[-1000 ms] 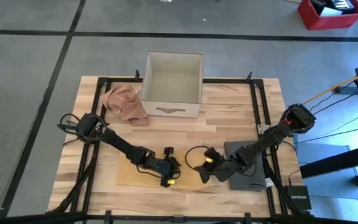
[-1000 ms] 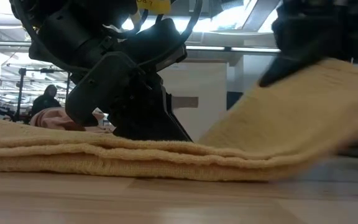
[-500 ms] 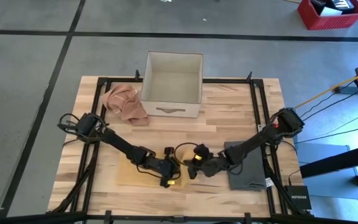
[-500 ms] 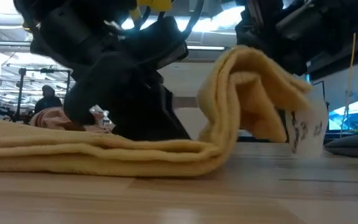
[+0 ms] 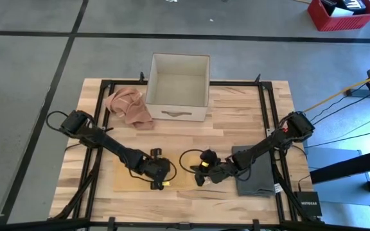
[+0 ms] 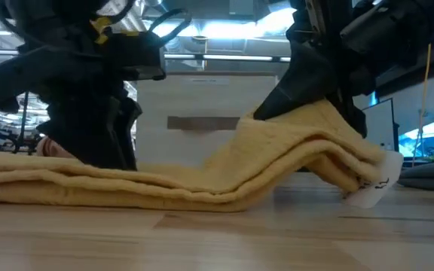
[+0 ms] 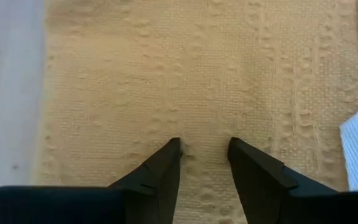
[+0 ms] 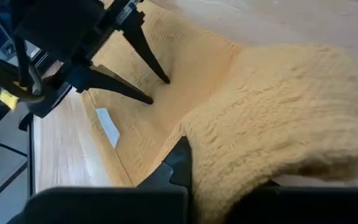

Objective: Fold towel
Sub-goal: Fold the yellow towel

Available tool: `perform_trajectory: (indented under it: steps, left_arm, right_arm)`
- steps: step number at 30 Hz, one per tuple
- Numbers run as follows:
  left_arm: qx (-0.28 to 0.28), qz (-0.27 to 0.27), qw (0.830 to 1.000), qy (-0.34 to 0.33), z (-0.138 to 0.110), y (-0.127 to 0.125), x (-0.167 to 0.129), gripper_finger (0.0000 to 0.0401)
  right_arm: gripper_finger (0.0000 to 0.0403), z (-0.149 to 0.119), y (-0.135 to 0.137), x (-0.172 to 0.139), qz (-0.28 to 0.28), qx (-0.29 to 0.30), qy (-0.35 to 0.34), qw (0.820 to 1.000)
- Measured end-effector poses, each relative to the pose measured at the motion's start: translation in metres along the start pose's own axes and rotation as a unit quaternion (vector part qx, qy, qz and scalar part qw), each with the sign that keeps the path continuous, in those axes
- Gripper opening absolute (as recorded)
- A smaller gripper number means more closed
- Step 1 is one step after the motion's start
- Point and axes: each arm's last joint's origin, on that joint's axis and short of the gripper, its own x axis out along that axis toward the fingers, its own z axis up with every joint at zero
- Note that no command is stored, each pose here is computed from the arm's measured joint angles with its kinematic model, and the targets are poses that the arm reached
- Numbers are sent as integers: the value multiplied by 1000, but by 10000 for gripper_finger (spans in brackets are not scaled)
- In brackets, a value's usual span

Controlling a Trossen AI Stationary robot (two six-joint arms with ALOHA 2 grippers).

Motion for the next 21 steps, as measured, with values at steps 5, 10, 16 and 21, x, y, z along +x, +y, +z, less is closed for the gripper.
perform_trajectory:
  steps: [5, 10, 16, 21]
  left_arm:
    - [-8, -16, 999, -41, -1, -2, 16, 131]
    - [-5, -54, 990, -129, 14, -6, 29, 131]
    - [-1, -61, 982, -177, 26, -4, 36, 131]
    - [16, -43, 991, -126, 38, -5, 11, 131]
  right_arm:
    - [21, 3, 5, 0, 25, 10, -8, 1000]
    - [24, 15, 15, 1, 77, 26, -53, 995]
    - [23, 29, 12, 6, 83, 28, -75, 993]
    - [24, 28, 10, 7, 75, 13, -70, 995]
